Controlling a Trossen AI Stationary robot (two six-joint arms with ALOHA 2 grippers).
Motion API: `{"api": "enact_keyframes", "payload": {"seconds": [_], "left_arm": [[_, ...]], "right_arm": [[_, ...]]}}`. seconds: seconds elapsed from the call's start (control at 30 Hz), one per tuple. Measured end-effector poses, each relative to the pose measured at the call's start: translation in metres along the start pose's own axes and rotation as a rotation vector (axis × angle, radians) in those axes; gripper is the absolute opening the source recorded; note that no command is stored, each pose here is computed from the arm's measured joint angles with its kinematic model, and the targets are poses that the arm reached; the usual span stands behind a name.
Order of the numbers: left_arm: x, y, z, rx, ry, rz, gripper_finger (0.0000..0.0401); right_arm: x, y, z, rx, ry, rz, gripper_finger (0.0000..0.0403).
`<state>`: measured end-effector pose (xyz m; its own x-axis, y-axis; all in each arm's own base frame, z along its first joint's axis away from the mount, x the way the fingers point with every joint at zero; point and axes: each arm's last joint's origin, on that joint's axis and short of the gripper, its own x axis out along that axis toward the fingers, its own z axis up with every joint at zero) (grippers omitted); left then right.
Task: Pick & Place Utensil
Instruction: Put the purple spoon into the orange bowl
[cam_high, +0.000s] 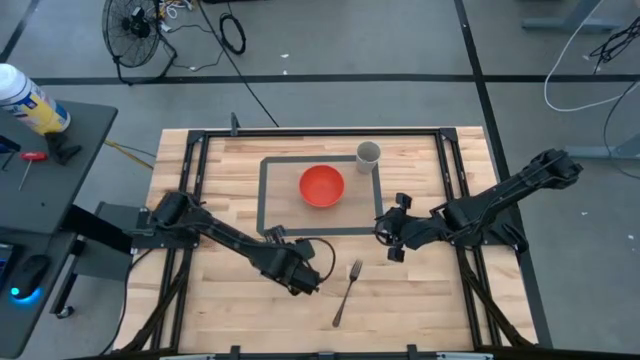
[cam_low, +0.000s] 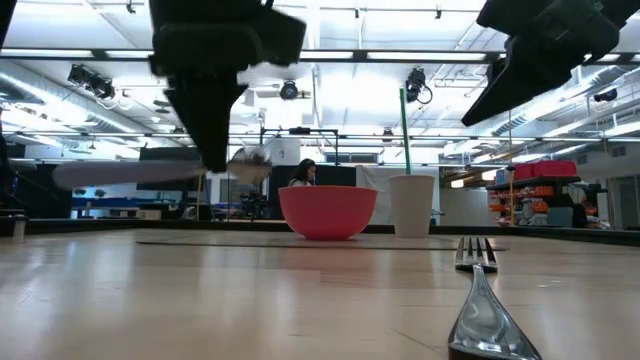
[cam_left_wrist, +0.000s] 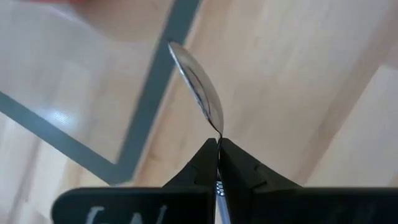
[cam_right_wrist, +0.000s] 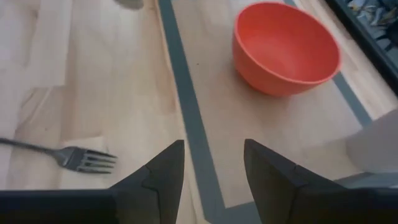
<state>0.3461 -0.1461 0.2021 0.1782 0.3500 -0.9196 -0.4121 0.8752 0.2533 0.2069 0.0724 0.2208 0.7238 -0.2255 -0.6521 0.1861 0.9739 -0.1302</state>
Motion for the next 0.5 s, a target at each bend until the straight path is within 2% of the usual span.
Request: {"api": "enact_keyframes", "payload": {"seconds": [0.27, 0.37, 0.5], "left_arm": [[-0.028, 0.029, 0.005, -0.012, -0.117, 0.000, 0.0006], [-0.031, 0.042, 0.009, -0.063, -0.141, -0.064, 0.0005], [-0.029, 0.058, 0.022, -0.105, -0.179, -0.210, 0.0004]], "right_arm": [[-0.004, 0.010, 0.000, -0.012, -0.024, 0.064, 0.0169], [-0.007, 0.014, 0.003, -0.003, -0.066, 0.075, 0.0169], [-0.009, 0.018, 0.005, 0.000, -0.102, 0.092, 0.0169]]}}
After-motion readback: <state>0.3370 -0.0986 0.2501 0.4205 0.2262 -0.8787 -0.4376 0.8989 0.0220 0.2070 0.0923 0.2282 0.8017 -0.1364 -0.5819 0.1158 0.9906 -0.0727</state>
